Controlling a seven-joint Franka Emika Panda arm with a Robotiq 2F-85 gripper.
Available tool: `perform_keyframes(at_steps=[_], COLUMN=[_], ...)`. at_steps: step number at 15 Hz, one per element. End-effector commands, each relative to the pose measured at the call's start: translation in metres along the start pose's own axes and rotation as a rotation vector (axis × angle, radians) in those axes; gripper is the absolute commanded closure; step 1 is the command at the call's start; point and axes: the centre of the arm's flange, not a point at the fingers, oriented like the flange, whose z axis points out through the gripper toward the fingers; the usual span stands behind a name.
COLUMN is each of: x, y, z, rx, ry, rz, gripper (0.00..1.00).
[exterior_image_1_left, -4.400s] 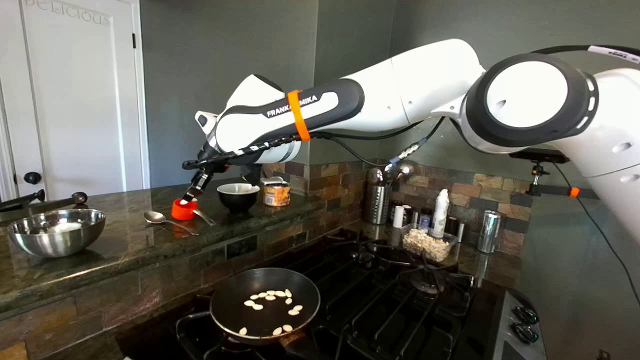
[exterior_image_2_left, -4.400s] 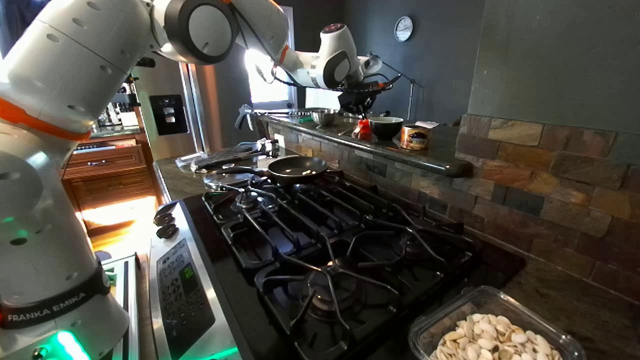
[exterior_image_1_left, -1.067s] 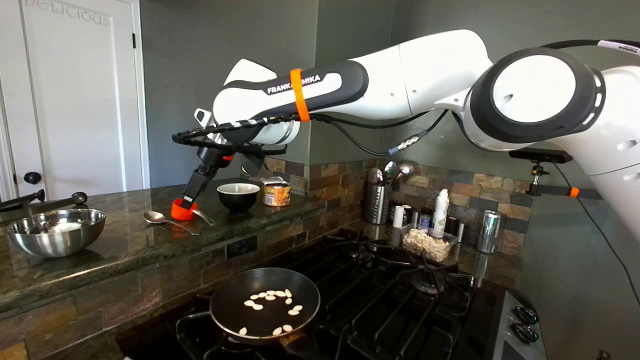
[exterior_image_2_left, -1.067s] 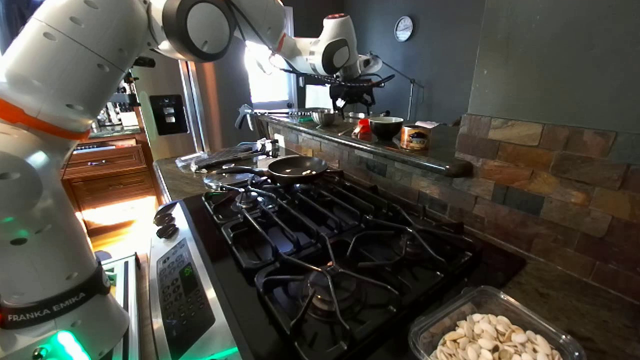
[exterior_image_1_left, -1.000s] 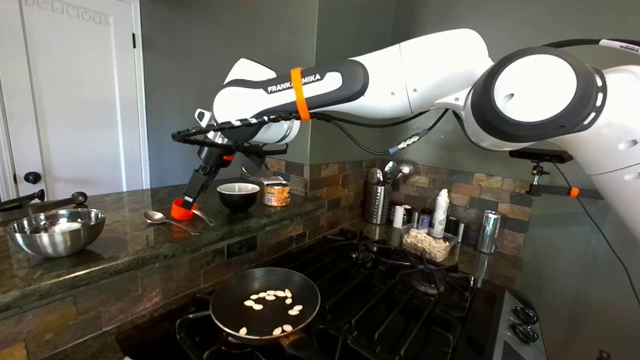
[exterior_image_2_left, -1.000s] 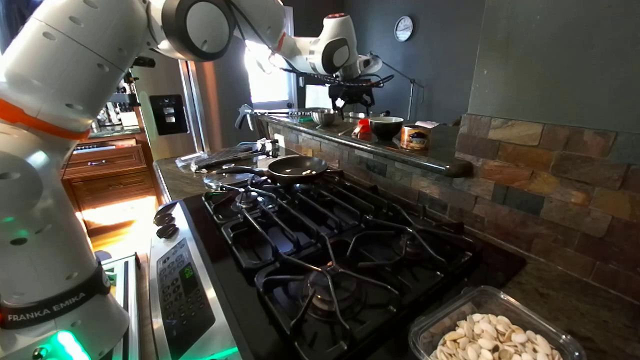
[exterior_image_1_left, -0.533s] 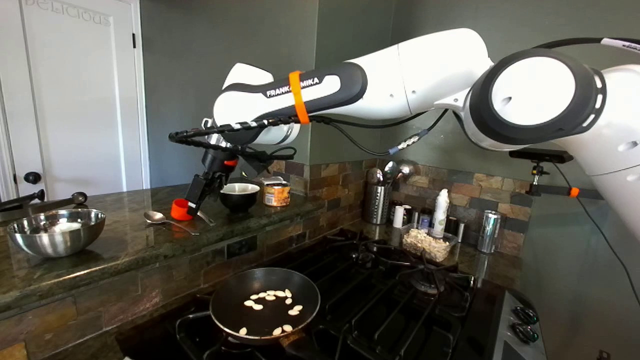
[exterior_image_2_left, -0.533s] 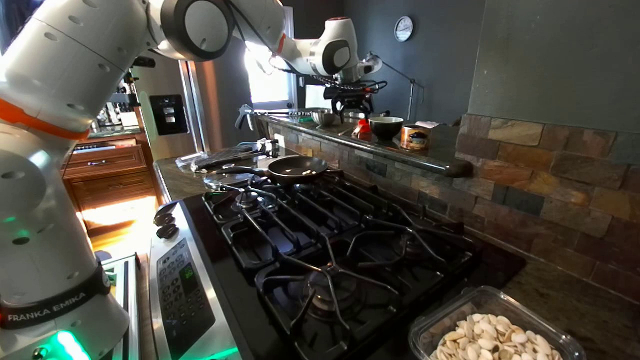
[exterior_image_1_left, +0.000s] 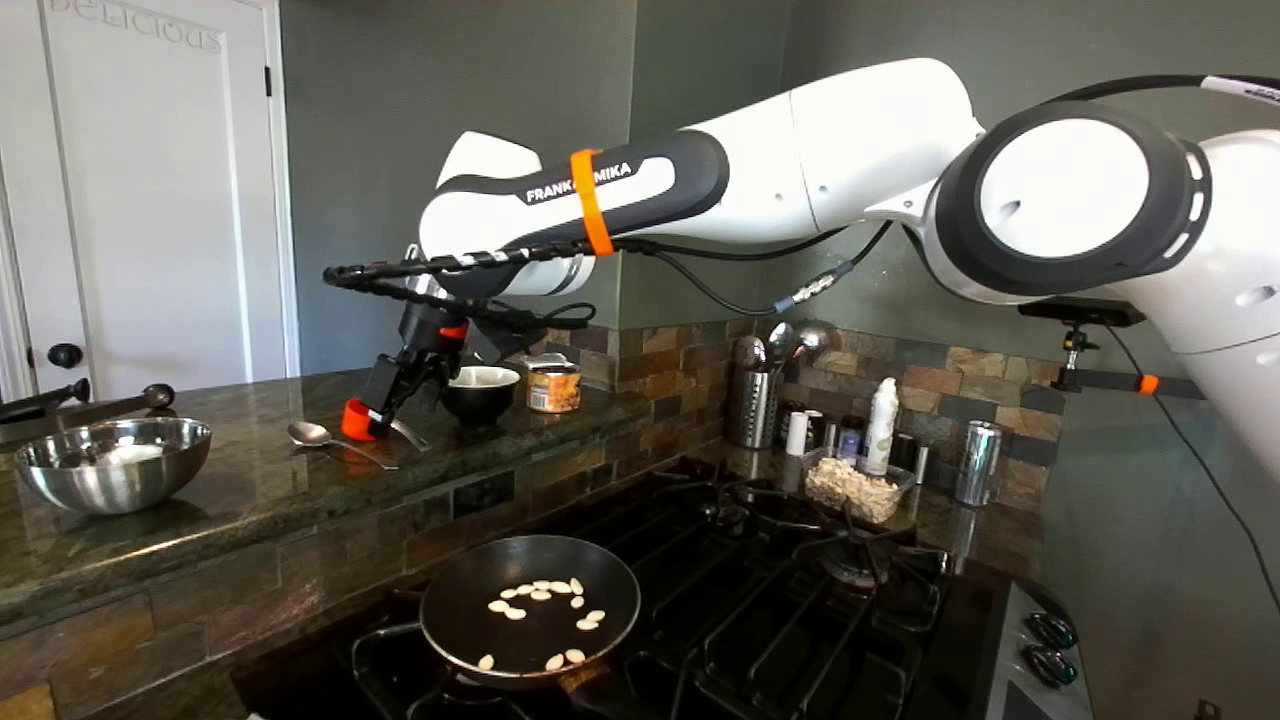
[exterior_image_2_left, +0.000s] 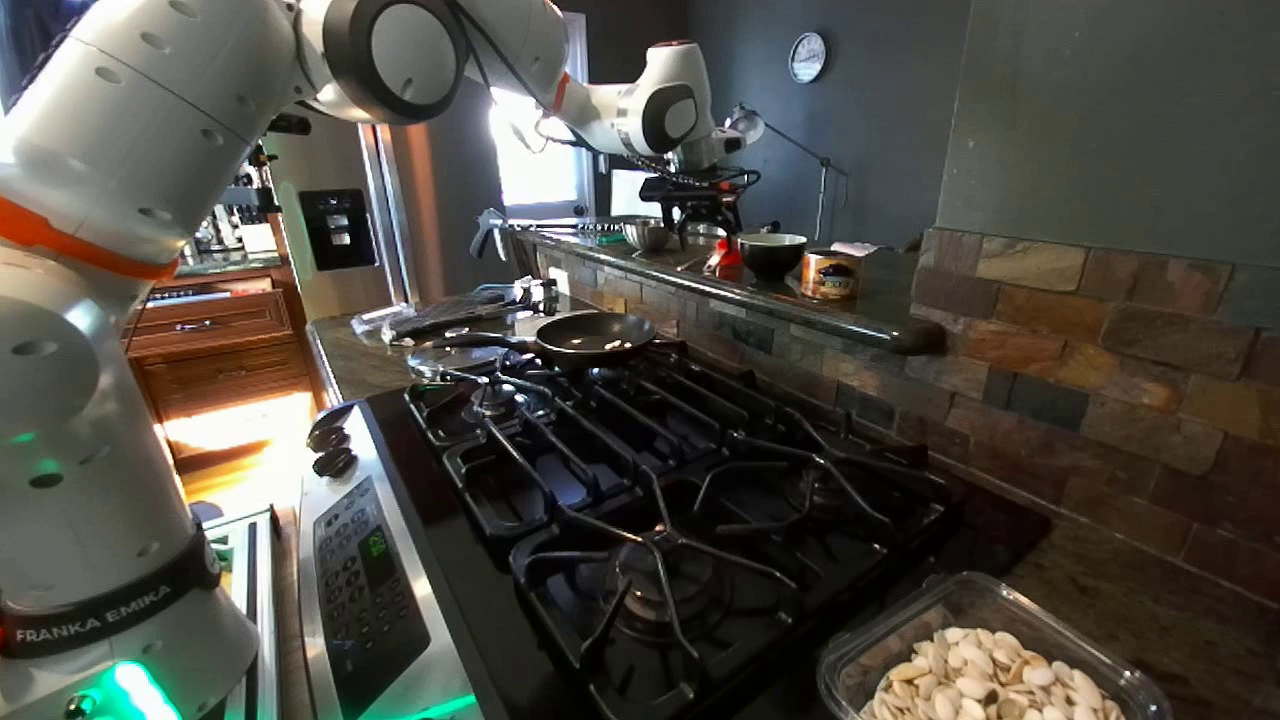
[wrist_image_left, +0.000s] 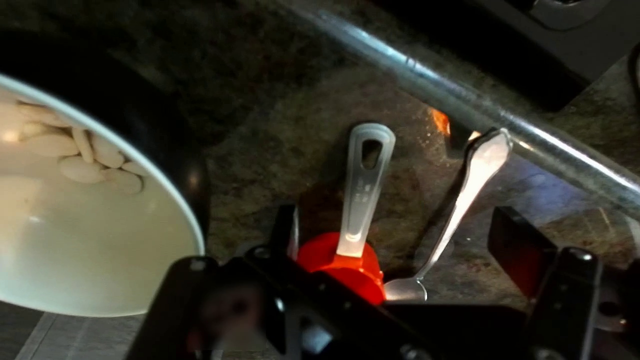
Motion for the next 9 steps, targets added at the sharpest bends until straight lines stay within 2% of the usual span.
perform_keyframes(at_steps=[1, 3, 5, 7, 8, 9], x=[0.0053, 0.0054, 0.0051, 0.0048, 0.0049, 0.005], y=[-0.0049, -0.0051, -0.0047, -0.0038, -0.0033, -0.0029], z=[0.0083, 0.0098, 0.0105, 0.0104, 0.0103, 0.0101], rx=[-0.018, -0.022, -0.028, -0.034, -0.035, -0.038], ry=[-0.006, -0.006, -0.006, -0.006, -0.005, -0.005], rz=[0.025, 0.032, 0.036, 0.042, 0.044, 0.044], gripper=[0.32, 0.5, 0.27, 0.18, 0.19, 0.41])
